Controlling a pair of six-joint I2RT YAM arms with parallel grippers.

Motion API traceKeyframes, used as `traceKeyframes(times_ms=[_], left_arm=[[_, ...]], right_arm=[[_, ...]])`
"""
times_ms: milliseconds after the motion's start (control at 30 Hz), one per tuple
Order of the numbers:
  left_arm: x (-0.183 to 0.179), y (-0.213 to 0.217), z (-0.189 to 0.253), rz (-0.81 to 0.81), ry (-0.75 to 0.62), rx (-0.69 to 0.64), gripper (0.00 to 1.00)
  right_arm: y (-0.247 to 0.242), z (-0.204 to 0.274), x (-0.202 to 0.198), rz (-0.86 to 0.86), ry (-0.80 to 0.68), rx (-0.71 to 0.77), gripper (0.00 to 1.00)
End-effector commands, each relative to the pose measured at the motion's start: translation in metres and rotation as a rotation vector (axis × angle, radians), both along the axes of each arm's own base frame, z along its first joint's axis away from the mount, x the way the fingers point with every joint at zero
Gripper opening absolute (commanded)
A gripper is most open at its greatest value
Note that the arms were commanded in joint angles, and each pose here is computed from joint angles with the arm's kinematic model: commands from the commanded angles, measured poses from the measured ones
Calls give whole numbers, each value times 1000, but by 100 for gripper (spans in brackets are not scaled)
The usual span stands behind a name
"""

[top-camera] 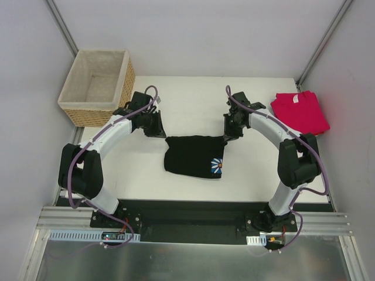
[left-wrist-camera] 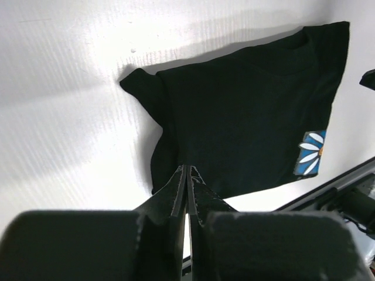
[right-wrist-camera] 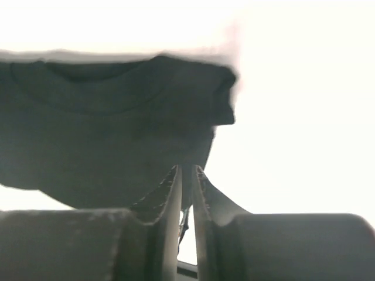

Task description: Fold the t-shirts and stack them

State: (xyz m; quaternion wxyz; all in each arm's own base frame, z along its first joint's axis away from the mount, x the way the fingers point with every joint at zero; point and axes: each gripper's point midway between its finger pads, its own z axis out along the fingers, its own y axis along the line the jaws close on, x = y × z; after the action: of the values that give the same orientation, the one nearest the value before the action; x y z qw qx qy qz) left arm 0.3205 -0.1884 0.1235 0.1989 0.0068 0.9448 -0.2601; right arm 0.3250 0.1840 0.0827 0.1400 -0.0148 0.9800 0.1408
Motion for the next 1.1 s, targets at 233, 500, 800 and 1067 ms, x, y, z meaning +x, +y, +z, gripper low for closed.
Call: traceKeyframes(times_ms=[233,500,800,1067], left_arm=[[11,-53,4,-86,7,-96,0],[29,-67,-16,-90,37,-105,0],[23,-72,-78,-77,163,-86,0],[34,-72,-94,-64,168,-57,0]], right_arm=[[5,-7,12,7,20,12,5],[25,-13,3,53,58,111,5],[23,-31,-9,77,133,92,4],[21,-36,-14,97,171,80,4]])
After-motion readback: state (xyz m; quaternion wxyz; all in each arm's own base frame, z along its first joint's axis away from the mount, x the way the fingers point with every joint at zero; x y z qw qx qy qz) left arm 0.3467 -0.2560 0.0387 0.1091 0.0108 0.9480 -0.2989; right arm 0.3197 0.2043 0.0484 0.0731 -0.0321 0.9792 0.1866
